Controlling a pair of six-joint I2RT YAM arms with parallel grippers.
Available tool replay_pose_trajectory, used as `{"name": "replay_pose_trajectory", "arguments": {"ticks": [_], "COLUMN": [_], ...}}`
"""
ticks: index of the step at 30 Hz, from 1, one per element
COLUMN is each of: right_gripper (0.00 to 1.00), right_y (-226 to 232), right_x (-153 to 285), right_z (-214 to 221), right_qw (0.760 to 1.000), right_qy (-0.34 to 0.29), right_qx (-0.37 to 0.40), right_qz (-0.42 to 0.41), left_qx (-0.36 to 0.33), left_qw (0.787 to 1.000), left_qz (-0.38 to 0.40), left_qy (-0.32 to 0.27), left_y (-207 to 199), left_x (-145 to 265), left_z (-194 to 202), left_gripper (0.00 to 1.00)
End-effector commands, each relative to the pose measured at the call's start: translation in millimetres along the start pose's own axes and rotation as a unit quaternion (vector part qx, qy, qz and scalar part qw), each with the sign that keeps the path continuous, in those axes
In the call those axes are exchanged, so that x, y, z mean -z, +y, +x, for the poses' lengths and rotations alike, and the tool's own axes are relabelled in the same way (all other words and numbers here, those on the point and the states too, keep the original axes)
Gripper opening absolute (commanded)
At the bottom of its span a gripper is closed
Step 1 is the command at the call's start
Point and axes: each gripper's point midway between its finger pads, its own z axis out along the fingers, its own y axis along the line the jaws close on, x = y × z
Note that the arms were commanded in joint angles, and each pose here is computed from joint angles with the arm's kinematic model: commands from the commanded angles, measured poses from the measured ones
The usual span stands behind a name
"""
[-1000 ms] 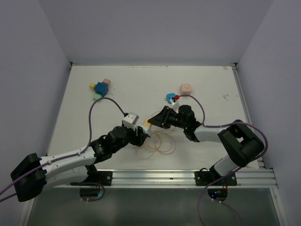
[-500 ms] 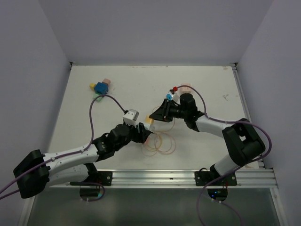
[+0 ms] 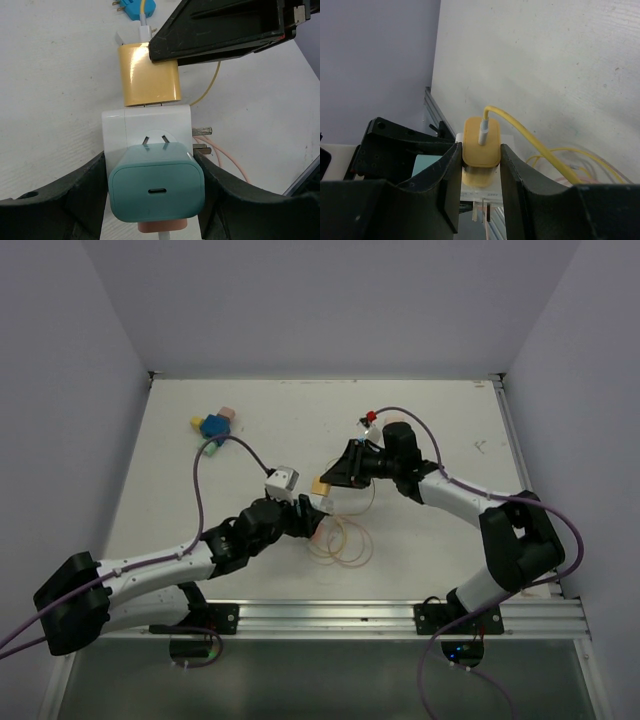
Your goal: Pull the plug off the socket
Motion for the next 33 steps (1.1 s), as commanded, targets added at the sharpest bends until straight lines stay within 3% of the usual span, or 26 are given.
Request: {"name": "replay_pose_trajectory", "arguments": {"ticks": [1, 9, 12, 21, 30, 33], "right_gripper": [0.00, 0.00, 0.00, 0.00, 0.00, 0.00], "right_y": [19, 19, 26, 60, 117, 140], "right_x": [49, 63, 66, 89, 145, 155], "right_z": [-145, -169, -175, -182, -214, -219], "right_qw": [0.962, 0.953, 0.952, 0.946, 0.909, 0.904], "right_qy": [-0.253, -0.283, -0.279, -0.260, -0.320, -0.327], "right_qx": [0.099, 0.104, 0.120, 0.181, 0.245, 0.258], "right_qz": [0.029, 0.038, 0.041, 0.062, 0.109, 0.091], "left_qx": [-0.018, -0.014, -0.009, -0.028, -0.033, -0.039], "left_qw": [0.992, 0.988, 0.990, 0.999, 0.985, 0.981], "left_qz": [0.029, 0.032, 0.029, -0.033, -0.167, -0.188], "left_qy": [0.122, 0.149, 0.136, 0.031, 0.022, 0.020], "left_y": [-3, -5, -5, -2, 77, 88], "left_x": [25, 31, 34, 47, 50, 54], "left_z": [62, 70, 62, -24, -58, -62], "left_gripper": [0.00, 0.00, 0.00, 0.00, 0.00, 0.00]}}
